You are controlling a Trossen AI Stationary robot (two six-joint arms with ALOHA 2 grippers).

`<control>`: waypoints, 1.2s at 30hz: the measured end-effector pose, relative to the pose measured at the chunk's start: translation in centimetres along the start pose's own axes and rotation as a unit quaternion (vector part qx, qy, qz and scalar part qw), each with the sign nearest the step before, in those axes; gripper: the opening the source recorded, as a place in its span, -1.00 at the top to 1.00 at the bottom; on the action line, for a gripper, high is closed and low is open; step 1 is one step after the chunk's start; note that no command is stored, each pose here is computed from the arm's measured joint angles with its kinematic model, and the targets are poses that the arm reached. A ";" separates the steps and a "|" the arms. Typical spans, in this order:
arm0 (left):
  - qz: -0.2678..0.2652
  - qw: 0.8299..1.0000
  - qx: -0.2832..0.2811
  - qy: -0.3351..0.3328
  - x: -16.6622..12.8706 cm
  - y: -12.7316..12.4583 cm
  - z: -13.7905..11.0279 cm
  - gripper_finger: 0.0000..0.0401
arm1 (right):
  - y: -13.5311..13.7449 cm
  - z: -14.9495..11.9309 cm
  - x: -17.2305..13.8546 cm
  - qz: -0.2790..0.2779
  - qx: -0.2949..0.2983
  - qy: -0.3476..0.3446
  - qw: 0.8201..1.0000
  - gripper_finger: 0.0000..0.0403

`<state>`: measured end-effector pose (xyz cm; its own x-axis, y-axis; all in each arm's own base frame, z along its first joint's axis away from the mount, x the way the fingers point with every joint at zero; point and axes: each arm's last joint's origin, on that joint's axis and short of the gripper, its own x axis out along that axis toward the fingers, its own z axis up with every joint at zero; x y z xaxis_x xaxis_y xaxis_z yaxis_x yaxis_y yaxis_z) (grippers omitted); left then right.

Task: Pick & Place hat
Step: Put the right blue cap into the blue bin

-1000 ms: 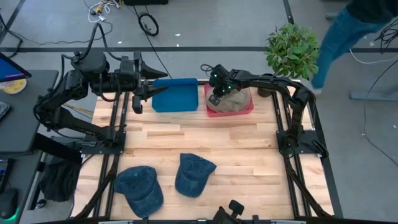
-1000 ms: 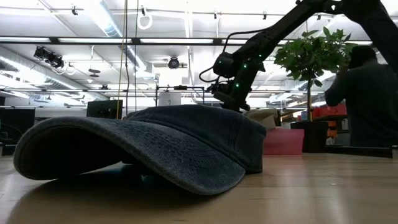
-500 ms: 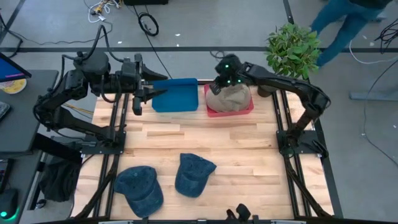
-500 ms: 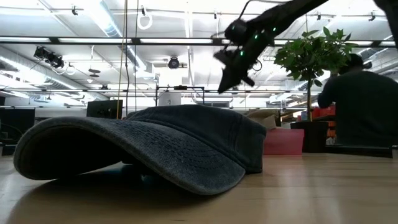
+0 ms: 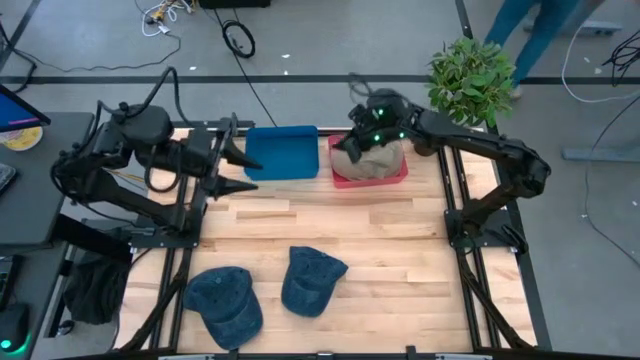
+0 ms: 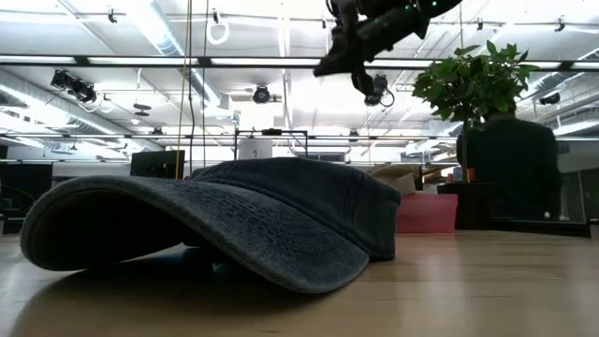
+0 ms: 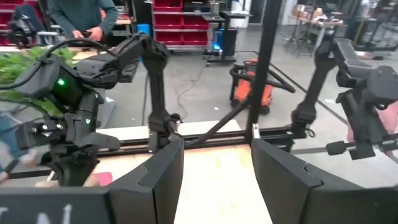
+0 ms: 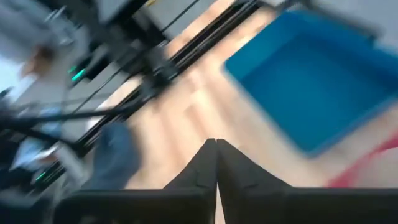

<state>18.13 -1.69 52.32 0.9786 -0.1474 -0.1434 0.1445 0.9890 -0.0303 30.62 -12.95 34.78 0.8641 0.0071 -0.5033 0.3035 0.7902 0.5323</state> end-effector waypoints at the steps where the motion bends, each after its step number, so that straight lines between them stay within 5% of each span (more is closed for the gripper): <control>1: -0.006 1.000 -0.001 0.001 0.0 -0.3 0.0 0.04 | 0.6 -0.3 0.4 0.014 -0.001 0.011 1.000 0.93; 12: -0.017 1.000 -0.015 0.000 -0.4 -2.5 -0.1 0.04 | 4.2 -4.8 3.1 0.065 0.007 0.094 0.993 0.66; 28: 0.025 0.996 -0.058 -0.058 0.0 -4.6 0.9 0.04 | 2.1 -13.7 6.2 0.079 0.053 0.224 0.970 -0.29; 36: 0.033 0.995 -0.083 -0.033 2.3 -5.9 0.1 0.04 | 1.2 -18.5 8.3 0.066 0.086 0.234 0.966 -0.47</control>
<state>19.53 -7.83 52.30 0.9934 -0.0764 -0.0855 0.0594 0.9807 -0.1864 30.69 -0.56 18.65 0.6351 0.4091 -0.6552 0.3002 0.6508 0.6974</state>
